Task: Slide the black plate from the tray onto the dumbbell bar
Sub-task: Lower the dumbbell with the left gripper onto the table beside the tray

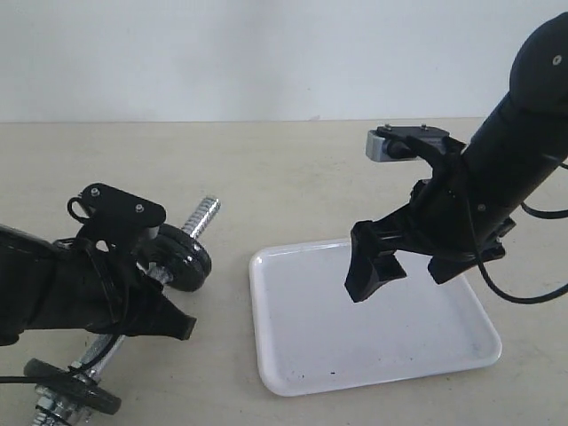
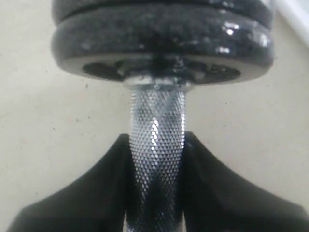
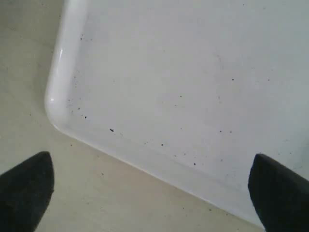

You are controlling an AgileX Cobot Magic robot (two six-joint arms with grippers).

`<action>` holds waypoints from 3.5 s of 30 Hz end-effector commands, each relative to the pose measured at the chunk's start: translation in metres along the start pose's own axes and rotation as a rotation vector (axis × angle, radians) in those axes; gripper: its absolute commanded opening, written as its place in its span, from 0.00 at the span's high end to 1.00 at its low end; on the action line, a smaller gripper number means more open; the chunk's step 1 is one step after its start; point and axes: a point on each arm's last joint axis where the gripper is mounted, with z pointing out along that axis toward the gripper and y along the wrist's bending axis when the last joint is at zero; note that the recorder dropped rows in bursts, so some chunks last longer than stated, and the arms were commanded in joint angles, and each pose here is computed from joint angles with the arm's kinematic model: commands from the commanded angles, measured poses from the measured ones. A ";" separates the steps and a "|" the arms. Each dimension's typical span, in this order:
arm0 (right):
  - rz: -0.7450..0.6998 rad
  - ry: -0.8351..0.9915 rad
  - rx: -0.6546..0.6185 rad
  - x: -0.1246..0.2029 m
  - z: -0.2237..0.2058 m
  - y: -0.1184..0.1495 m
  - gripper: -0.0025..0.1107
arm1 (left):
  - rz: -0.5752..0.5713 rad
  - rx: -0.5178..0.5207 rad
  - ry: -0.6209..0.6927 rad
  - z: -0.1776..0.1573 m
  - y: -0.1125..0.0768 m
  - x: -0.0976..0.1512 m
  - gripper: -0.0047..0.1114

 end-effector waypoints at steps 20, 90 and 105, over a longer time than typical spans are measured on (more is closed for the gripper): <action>-0.008 -0.032 -0.024 0.000 -0.001 0.002 0.05 | -0.245 0.143 0.009 0.002 -0.015 -0.005 0.92; 0.018 -0.121 -0.071 0.013 0.022 -0.001 0.05 | -0.556 0.220 0.019 0.000 -0.022 -0.013 0.43; 0.009 -0.120 -0.072 0.013 0.022 -0.001 0.05 | -0.730 0.154 0.005 0.002 -0.016 -0.014 0.47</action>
